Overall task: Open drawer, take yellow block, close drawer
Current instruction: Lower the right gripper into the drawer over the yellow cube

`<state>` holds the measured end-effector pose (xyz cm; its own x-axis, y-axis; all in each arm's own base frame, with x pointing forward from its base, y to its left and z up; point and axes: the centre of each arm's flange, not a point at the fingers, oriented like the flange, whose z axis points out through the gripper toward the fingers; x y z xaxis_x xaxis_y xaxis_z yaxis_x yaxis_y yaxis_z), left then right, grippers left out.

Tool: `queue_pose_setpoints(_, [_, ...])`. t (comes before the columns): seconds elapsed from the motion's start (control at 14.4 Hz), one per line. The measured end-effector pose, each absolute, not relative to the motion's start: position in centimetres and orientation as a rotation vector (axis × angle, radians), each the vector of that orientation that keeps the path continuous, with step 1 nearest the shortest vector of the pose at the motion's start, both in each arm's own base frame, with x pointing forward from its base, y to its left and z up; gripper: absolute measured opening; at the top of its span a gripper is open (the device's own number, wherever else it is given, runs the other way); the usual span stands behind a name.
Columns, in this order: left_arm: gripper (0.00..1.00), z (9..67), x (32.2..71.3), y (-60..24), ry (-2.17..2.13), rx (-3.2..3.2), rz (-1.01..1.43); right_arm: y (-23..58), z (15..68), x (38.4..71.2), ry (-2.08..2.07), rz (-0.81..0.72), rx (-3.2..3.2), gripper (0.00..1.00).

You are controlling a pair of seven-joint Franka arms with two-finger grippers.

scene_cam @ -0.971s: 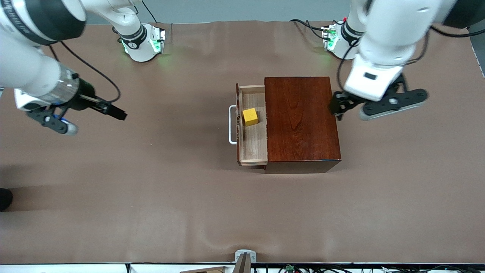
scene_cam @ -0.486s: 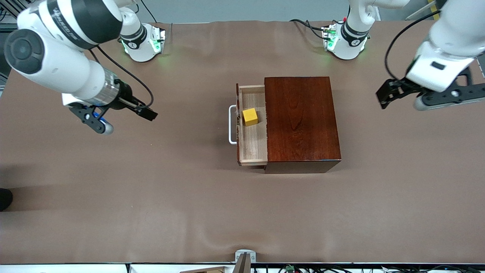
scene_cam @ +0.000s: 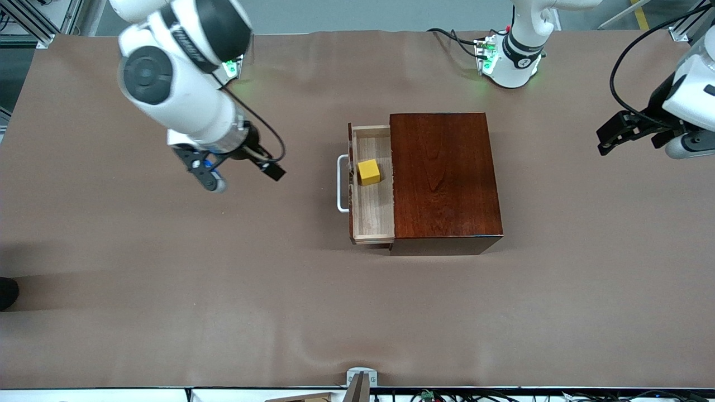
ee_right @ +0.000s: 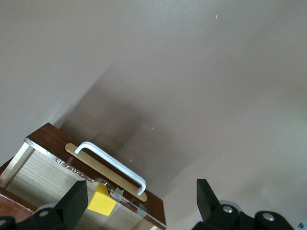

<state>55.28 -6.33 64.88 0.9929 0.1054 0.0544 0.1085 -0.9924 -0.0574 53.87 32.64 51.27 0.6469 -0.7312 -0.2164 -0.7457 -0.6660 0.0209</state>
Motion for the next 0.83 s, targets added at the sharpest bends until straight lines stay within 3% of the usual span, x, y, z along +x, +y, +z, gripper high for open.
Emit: queue_pose_setpoints(0.83, [1.00, 63.6, 55.1, -6.8, 0.020, -3.090, -0.025, 43.6, 44.6, 50.9, 1.612, 0.278, -2.599, 1.00])
